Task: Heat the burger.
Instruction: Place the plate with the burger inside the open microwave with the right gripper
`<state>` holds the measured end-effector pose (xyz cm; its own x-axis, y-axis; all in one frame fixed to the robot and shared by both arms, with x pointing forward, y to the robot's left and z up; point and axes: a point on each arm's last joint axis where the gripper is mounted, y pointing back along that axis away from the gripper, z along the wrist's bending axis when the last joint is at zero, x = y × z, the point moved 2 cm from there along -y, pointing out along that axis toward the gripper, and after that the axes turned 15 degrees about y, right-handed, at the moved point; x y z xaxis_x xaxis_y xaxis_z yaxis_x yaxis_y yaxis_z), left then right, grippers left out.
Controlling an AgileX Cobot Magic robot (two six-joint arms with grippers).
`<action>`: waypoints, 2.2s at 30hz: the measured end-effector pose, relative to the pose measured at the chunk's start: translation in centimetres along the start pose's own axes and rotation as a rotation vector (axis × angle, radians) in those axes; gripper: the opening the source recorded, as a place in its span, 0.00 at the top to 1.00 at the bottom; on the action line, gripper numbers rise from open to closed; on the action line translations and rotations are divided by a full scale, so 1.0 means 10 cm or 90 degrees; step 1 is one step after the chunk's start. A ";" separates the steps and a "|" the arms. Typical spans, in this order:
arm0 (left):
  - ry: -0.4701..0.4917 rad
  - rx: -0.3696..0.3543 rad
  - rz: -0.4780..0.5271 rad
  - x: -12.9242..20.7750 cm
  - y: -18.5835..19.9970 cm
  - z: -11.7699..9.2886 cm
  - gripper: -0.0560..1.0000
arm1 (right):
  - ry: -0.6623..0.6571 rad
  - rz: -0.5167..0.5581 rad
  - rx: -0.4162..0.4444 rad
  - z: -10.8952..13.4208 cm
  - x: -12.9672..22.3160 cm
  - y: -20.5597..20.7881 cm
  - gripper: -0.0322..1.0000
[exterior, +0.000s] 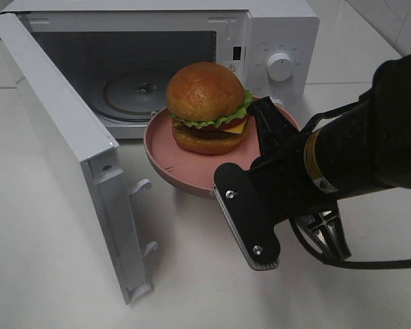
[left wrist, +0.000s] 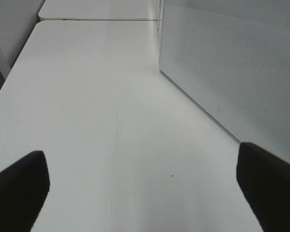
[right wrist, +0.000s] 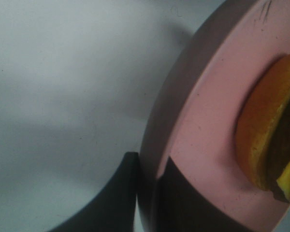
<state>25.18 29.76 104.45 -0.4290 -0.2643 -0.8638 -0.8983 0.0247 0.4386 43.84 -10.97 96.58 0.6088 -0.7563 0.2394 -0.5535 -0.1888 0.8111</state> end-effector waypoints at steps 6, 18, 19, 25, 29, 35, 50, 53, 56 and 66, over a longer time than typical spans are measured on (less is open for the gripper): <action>0.000 0.000 0.000 0.00 0.00 0.00 0.01 | 0.051 -0.028 0.011 -0.02 0.09 -0.04 0.88; 0.000 0.000 0.000 0.00 0.00 0.00 0.01 | 0.091 -0.071 0.007 0.00 0.25 -0.09 0.88; 0.000 0.000 0.000 0.00 0.00 0.00 0.01 | 0.091 -0.071 0.007 0.00 0.25 -0.09 0.88; 0.000 0.000 0.000 0.00 0.00 0.00 0.01 | 0.105 -0.102 0.012 0.01 0.28 -0.10 0.88; 0.000 0.000 0.000 0.00 0.00 0.00 0.01 | 0.111 -0.123 0.018 0.01 0.30 -0.11 0.88; 0.000 0.000 0.000 0.00 0.00 0.00 0.01 | 0.110 -0.131 0.021 0.01 0.29 -0.10 0.88; 0.000 0.000 0.000 0.00 0.00 0.00 0.01 | 0.115 -0.135 0.003 0.02 0.26 -0.23 0.88; 0.000 0.000 0.000 0.00 0.00 0.00 0.01 | 0.116 -0.132 0.002 -0.03 0.25 -0.29 0.88; 0.000 0.000 0.000 0.00 0.00 0.00 0.01 | 0.125 -0.129 0.005 -0.07 0.24 -0.31 0.88; 0.000 0.000 0.000 0.00 0.00 0.00 0.01 | 0.117 -0.114 0.019 -0.31 0.22 -0.47 0.88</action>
<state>25.18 29.76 104.45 -0.4290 -0.2643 -0.8638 -0.8983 0.0247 0.4386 49.52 -9.87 94.96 0.7901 -0.5831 0.1888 -0.4425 -0.3296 0.8340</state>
